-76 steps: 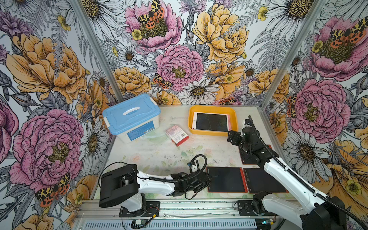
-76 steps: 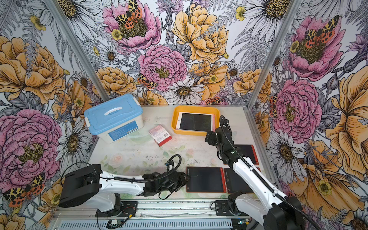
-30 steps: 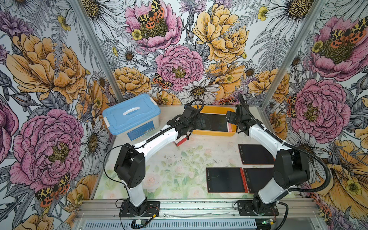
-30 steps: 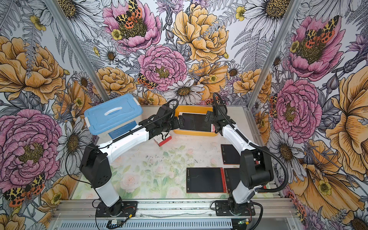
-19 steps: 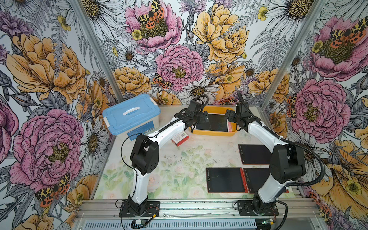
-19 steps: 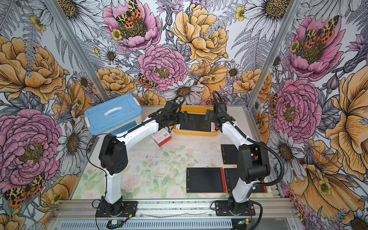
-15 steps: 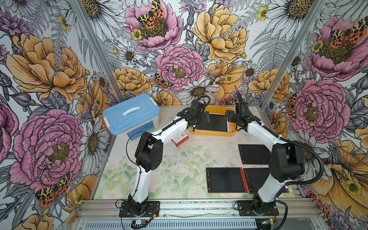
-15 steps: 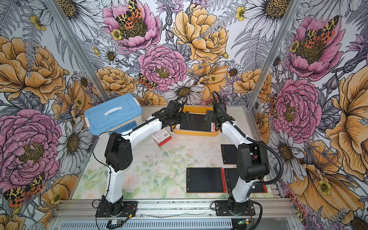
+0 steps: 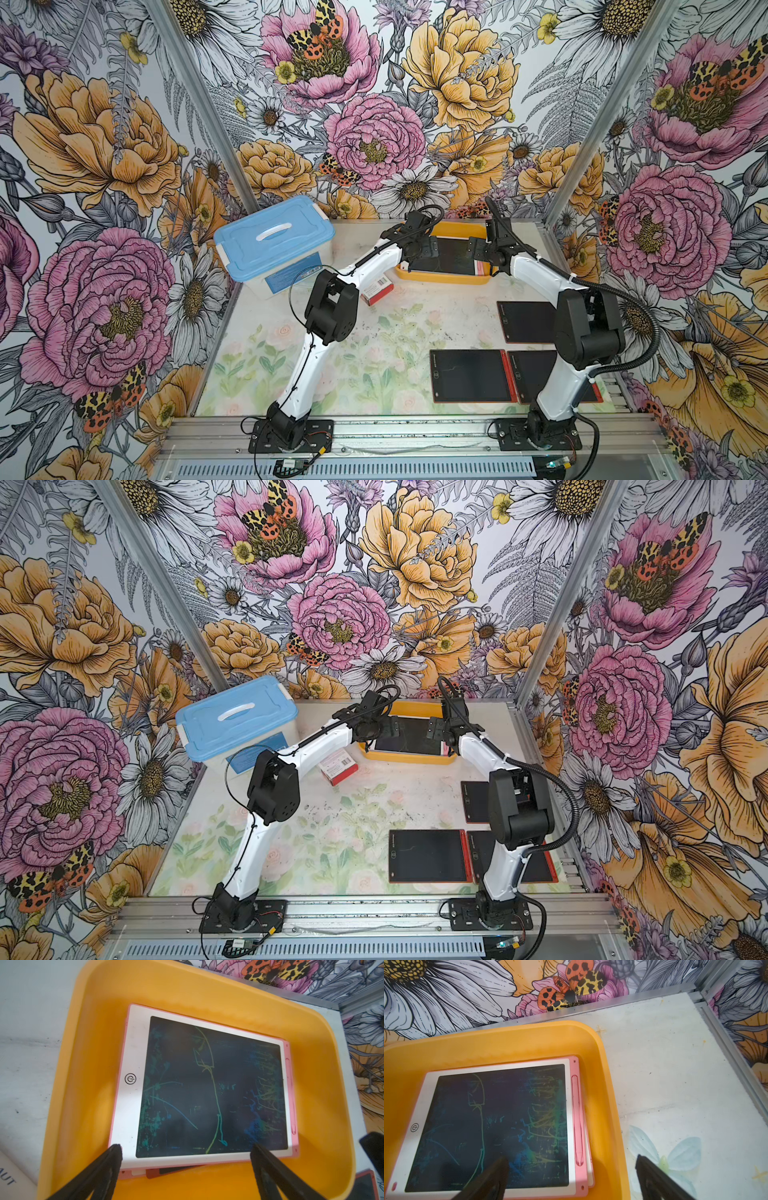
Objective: Take out the writing tablet from the storage box
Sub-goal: Pick up the writing tablet from the storage box.
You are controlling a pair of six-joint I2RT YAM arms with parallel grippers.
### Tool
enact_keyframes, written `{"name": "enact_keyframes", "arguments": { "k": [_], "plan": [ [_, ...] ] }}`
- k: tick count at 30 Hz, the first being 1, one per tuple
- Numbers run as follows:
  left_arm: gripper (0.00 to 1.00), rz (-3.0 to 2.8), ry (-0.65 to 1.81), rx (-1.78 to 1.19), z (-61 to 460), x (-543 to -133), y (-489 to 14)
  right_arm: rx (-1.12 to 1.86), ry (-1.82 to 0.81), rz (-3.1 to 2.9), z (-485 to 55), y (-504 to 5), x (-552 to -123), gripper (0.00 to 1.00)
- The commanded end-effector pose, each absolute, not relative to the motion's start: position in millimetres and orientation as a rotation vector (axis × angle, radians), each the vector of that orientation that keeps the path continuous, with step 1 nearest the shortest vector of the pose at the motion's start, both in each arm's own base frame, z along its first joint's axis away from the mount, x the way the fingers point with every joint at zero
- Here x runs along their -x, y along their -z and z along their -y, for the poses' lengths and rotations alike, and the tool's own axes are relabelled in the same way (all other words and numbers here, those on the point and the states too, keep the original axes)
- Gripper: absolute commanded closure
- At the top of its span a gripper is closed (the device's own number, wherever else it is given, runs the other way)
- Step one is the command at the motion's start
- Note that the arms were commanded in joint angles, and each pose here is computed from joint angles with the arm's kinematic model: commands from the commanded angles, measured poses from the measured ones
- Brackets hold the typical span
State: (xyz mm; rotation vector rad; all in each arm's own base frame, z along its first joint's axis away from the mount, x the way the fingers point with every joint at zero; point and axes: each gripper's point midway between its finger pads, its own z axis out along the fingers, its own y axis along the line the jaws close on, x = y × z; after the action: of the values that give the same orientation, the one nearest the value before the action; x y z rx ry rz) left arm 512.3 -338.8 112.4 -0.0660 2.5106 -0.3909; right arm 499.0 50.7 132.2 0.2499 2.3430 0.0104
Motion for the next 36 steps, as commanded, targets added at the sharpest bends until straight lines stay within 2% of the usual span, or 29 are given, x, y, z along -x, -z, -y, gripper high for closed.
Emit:
{"name": "enact_keyframes", "arguments": {
  "k": [1,24,36],
  "plan": [
    [0.01,-2.503,0.285,0.075,321.6,-523.4,-110.7,-0.265,0.030,-2.347,-43.0,-128.2,-500.9,0.02],
    [0.01,-2.433,0.014,0.202,303.8,-554.9,-67.7,-0.314,0.068,-2.414,-33.8,-95.3,-486.3,0.08],
    [0.01,-2.445,0.013,0.274,298.8,-565.1,-38.5,-0.323,0.074,-2.444,-33.4,-80.3,-484.6,0.13]
  ]
}}
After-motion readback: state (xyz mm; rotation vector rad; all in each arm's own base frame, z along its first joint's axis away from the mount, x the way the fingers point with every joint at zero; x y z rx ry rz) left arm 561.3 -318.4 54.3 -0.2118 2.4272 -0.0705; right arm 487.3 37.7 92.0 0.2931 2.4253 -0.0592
